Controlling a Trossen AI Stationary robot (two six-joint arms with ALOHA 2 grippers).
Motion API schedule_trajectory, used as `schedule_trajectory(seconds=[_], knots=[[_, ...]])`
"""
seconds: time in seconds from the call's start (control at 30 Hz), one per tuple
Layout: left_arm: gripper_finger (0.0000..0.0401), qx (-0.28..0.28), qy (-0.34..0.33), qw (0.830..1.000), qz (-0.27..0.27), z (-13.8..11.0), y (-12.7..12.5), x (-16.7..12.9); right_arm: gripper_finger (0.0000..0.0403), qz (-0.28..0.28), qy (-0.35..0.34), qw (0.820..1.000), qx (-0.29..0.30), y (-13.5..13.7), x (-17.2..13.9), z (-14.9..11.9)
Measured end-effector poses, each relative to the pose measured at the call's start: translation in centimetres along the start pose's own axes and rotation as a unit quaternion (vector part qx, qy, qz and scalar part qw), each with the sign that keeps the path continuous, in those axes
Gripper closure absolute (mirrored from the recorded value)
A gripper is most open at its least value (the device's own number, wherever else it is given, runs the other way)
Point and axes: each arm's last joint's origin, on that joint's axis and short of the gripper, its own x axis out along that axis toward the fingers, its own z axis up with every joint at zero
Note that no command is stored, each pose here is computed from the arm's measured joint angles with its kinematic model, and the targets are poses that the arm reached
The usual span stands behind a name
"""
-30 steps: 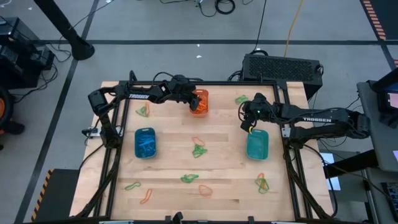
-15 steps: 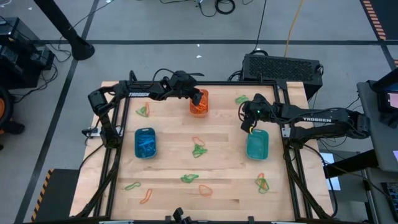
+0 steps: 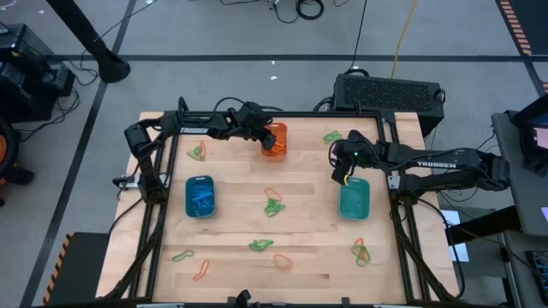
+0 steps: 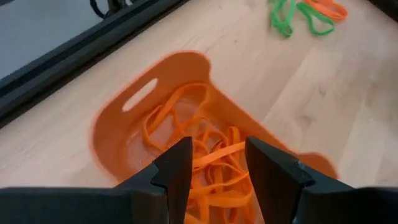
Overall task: Sort rubber bands into baskets
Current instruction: Put the orange rubber band into the orange bin
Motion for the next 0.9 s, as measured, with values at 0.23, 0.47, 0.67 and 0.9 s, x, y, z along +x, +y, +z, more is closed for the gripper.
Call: schedule_trajectory(seconds=[0.23,0.47,0.67,0.9], knots=[[0.0246,0.007,-0.008,1.0,-0.005,0.1,-0.3,0.1,0.0287,0.0,0.0,1.0,0.0,0.0,0.0,0.0],[0.0246,0.021,-0.028,0.999,-0.035,0.9,-0.9,-1.0,0.0287,-0.012,-0.001,1.0,0.003,-0.1,0.0,0.0],[0.0246,0.041,-0.026,0.995,-0.082,1.4,-3.1,-3.5,0.0287,-0.126,0.001,0.99,0.07,-1.7,0.1,-0.1],[0.0246,0.111,-0.018,0.987,-0.116,-0.1,-6.5,-6.4,0.0299,-0.157,0.064,0.967,0.188,-5.4,1.6,-1.5]])
